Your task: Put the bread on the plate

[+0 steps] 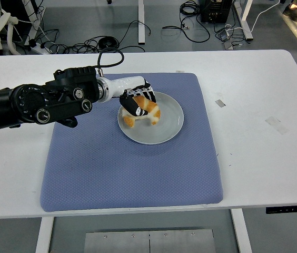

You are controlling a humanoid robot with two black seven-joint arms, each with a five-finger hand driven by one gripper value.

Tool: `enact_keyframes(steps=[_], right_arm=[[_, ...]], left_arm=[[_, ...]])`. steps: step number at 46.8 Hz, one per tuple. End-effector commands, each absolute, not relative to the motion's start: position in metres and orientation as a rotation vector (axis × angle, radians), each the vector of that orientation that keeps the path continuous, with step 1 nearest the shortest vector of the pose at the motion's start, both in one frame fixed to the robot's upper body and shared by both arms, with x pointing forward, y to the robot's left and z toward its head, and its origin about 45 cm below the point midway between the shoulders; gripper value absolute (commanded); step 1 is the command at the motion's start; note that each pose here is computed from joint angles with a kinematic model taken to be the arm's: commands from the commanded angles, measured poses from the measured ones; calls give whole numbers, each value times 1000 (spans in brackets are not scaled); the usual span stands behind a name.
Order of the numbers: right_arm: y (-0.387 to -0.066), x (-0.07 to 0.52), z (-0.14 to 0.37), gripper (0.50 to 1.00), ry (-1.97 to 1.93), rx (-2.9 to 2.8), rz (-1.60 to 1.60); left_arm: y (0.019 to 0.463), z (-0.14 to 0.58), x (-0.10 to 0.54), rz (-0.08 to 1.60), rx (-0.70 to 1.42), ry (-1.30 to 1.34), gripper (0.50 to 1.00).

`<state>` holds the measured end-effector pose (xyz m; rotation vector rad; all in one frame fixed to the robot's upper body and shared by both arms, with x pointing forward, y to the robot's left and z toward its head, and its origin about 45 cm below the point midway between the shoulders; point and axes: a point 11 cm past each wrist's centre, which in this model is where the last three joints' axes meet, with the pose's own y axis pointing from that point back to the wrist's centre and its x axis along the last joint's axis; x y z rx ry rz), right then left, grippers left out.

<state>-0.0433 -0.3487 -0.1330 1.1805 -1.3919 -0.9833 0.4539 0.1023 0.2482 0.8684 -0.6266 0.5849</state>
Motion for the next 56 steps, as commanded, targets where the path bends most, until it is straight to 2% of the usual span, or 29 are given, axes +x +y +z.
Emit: enact_keyframes(steps=[1,8,13,18,32,50,56], right_arm=[[-349,-43,-133,1000,-1393,1179,-984],[-349,-43,-133,1000,-1392,1180,-983],[-349,-43,-133,1000,-1392,1180,-983],[-349,-43,-133,1000,-1392,1180,-983],[-349,-43,-133,1000,-1392,1180,-983],[-349,-43,-133,1000,-1392,1180,-983],[-349,-43,-133,1000,-1392,1180,-983]], left_arm=[[101,248,453,581,868,-627,664],[100,247,453,580,867,-626,736],[99,248,453,579,863,-626,767],[100,245,452,578,865,-620,790],[99,246,452,580,862,-620,807],[102,260,460,618,843,-622,937],[102,267,464,640,825,-618,949]])
